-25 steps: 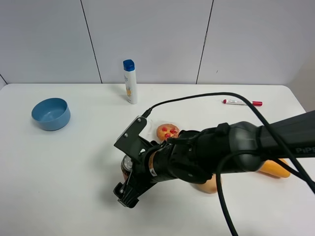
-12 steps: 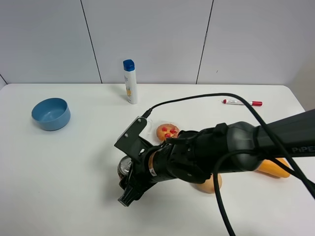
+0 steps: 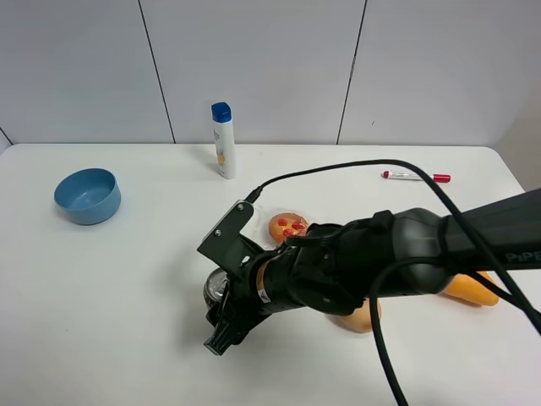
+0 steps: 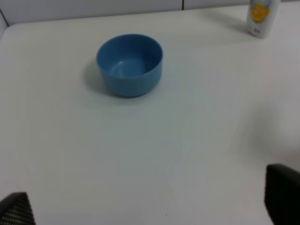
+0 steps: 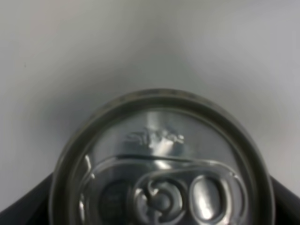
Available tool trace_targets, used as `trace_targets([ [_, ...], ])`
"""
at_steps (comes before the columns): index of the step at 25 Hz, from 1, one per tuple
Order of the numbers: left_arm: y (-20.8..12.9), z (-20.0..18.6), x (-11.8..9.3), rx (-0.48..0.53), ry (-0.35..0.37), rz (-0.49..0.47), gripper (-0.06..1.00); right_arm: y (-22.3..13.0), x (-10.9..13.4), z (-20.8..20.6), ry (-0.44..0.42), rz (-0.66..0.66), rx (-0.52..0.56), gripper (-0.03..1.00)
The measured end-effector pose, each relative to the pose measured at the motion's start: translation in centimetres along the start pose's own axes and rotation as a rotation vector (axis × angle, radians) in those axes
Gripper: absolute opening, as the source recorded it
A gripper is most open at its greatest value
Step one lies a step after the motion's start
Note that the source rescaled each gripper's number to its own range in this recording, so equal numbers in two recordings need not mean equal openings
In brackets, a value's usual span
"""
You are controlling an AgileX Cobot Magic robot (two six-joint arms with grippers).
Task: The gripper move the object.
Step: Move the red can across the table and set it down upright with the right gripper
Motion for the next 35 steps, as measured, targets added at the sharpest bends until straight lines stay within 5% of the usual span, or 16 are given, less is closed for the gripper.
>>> trace_targets([
  [18, 0.0, 0.0, 0.0, 0.0, 0.0, 0.0, 1.0, 4.1, -0.5, -8.3, -0.003, 0.032, -0.145, 0.01],
  [35, 0.0, 0.0, 0.0, 0.0, 0.0, 0.0, 1.0, 5.4, -13.3, -12.1, -0.262, 0.234, -0.144, 0.01],
])
Point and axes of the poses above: a point on each arm's last joint axis where the gripper is mounted, z pointing out along that axis toward the gripper, x along the wrist's bending axis when the last joint is at zero, y = z × x, the point moved 9 cm from there along z, pointing out along that axis toward the gripper, and after that the axes turned 11 degrees about z, right-handed, at the moved point
